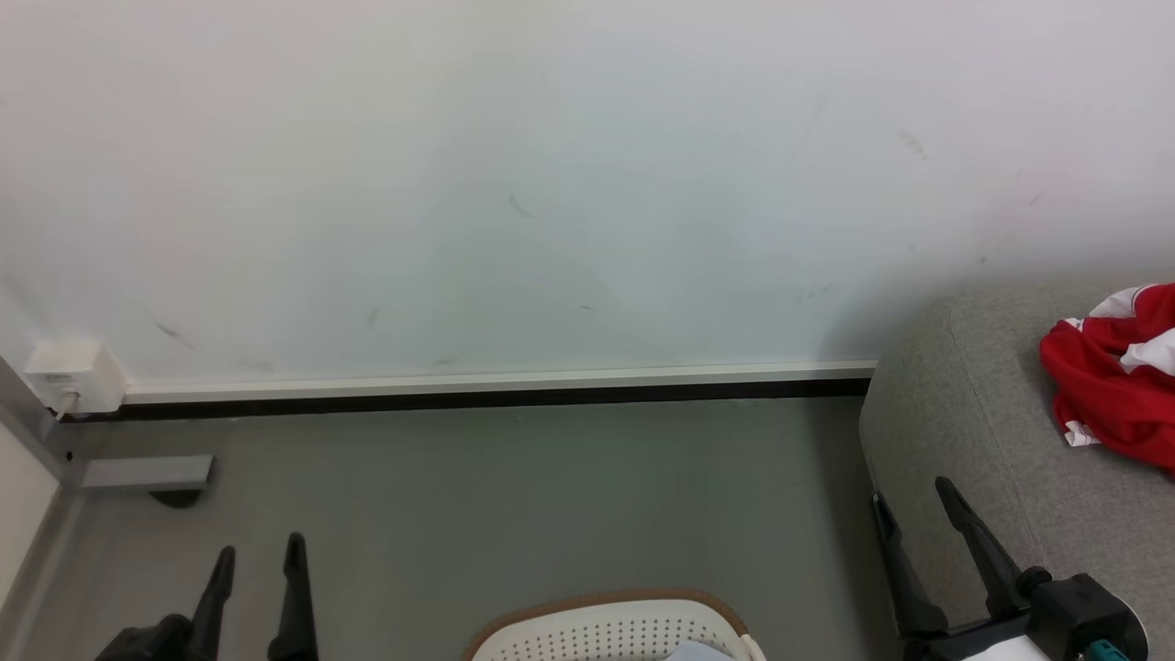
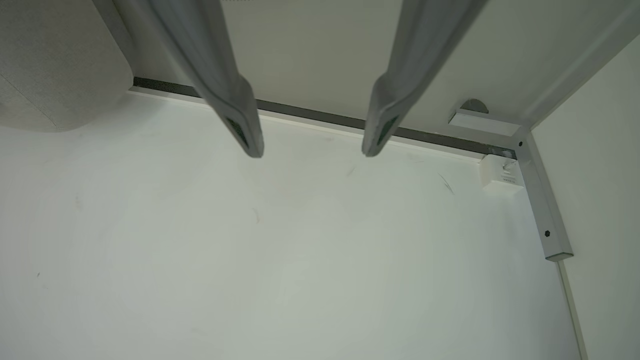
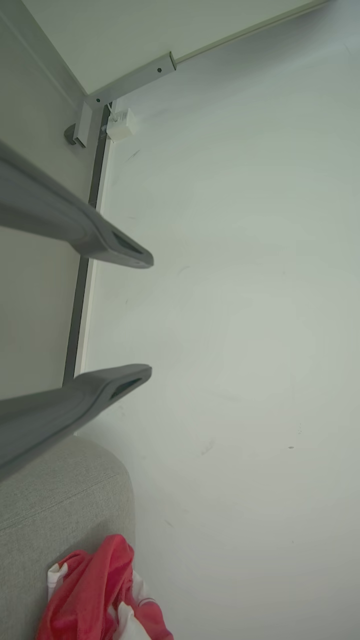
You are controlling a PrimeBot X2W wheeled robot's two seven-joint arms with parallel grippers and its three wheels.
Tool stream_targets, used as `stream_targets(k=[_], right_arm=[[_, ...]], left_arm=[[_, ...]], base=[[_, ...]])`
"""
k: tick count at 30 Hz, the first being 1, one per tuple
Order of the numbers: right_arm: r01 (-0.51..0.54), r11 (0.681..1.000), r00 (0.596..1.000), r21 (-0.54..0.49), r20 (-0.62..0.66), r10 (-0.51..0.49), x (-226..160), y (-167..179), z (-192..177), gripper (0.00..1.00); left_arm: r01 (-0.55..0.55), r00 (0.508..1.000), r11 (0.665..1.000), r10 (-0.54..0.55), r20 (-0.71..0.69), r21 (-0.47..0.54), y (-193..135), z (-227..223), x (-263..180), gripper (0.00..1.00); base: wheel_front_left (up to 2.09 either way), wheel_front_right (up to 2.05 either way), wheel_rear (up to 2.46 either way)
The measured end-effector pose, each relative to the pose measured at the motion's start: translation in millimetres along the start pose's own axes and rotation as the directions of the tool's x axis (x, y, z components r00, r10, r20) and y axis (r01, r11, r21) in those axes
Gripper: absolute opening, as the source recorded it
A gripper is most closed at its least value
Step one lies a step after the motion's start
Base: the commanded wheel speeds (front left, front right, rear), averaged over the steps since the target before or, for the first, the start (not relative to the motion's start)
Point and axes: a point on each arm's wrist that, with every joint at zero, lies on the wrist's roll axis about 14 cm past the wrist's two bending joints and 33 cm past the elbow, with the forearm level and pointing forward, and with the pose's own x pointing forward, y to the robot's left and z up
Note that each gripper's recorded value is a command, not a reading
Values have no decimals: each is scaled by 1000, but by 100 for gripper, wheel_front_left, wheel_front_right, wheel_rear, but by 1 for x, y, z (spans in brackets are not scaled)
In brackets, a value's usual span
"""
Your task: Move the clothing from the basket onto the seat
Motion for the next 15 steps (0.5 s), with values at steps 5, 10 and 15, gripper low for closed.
stream_targets(k=[5, 10, 15], right_arm=[[1, 1000, 1000, 3, -6, -1, 0, 0, -2, 100], [6, 1000, 999, 11, -37, -6, -4, 0, -12, 0], [39, 996, 997, 78, -68, -33, -9, -4, -21, 0]], left_arm=[[3, 1000, 1000, -3, -3, 1, 0, -1, 1, 100], [-1, 999, 1000, 1, -41, -7, 0, -13, -4, 0], [-36, 995, 997, 30, -94, -68, 5, -25, -7, 0]], base=[[0, 0, 0], [0, 0, 0], [0, 0, 0]])
